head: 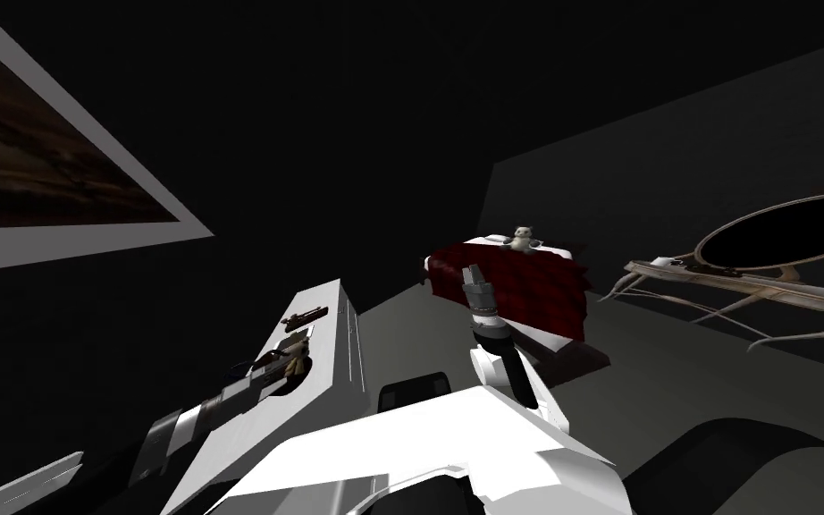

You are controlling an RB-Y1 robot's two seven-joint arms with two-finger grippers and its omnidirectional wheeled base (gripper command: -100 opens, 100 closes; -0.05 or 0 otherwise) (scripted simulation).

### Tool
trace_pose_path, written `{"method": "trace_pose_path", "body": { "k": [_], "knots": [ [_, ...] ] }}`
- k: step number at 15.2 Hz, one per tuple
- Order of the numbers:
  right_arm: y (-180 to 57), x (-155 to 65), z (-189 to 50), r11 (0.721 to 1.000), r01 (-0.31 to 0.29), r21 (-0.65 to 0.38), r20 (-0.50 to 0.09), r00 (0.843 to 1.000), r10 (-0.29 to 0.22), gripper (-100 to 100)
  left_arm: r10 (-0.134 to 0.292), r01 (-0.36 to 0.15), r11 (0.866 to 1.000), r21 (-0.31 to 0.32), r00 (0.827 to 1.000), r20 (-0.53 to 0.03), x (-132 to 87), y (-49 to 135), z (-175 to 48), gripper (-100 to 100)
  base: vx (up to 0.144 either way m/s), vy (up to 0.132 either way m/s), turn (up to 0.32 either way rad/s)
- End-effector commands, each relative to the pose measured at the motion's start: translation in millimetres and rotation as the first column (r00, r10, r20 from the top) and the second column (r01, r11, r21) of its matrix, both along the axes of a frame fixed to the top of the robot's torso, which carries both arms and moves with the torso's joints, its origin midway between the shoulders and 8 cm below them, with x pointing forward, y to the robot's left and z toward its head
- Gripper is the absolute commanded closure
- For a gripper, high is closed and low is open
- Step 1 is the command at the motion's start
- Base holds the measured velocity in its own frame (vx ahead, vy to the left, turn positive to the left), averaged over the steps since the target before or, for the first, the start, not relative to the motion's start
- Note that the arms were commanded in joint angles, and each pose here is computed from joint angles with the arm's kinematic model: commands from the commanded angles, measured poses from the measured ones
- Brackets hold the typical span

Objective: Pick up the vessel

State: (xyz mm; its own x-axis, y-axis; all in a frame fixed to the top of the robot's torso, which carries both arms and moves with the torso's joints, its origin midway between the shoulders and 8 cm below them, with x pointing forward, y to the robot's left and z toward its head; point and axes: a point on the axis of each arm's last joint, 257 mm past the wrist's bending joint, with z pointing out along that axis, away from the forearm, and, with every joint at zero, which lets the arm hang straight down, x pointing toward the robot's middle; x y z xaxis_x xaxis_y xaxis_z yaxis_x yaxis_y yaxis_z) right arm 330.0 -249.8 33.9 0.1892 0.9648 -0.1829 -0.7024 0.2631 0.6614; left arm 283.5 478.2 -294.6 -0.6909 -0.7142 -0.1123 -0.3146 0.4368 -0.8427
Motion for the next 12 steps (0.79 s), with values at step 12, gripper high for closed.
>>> {"method": "trace_pose_path", "body": {
  "k": [12],
  "knots": [
    [0, 0, 0, 1.0, 0.0, 0.0, 0.0, 1.0, 0.0, 0, 0.145, -0.146, 0.989, 0.028, 0.989, 0.008, -46, 46.8, 0, -100, 0.025, -0.025, -0.124]
  ]
}}
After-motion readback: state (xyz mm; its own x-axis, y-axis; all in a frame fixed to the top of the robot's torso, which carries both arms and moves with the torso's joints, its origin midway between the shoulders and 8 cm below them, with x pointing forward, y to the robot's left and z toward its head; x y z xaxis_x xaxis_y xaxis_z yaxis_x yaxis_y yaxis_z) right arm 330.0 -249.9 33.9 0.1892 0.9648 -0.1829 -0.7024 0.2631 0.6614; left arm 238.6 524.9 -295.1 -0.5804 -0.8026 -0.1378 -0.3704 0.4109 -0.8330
